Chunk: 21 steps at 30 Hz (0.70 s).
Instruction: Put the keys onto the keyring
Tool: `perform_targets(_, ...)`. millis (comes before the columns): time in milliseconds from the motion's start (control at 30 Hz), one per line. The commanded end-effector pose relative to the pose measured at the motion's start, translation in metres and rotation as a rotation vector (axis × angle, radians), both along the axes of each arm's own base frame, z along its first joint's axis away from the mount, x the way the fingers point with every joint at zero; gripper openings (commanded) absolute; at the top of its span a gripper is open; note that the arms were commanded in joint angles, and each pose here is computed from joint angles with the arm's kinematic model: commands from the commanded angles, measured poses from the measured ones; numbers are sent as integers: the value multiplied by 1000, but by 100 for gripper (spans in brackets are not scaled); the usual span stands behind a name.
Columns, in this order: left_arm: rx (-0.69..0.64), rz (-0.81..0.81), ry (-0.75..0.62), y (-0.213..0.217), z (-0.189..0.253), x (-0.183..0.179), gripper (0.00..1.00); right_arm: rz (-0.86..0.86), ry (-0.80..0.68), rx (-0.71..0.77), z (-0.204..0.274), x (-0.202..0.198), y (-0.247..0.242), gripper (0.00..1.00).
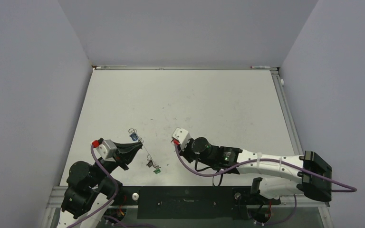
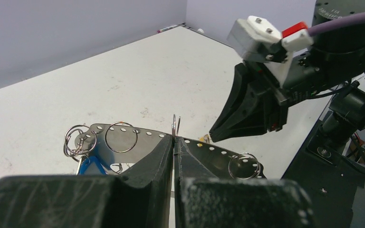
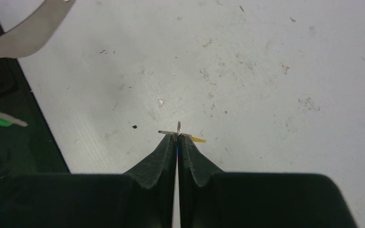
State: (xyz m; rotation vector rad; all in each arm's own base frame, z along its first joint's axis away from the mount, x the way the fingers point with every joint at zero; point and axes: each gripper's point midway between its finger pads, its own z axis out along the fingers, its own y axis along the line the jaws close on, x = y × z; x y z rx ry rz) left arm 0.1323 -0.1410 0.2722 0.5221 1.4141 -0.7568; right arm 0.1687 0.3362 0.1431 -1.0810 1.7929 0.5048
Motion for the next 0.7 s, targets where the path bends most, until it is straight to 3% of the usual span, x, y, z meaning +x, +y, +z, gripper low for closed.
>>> perform_targets(0,-51,-5,-98,4,31,-11,0,262,1,78,22,-40,9,5)
perform_targets(233,-48,-28,-102,1,31,-13,0,497,31,147,46,-82,8,5)
perform_targets(667,-43,-48,-104,-2,30,-14,0,479,13,174,65,-81,4,5)
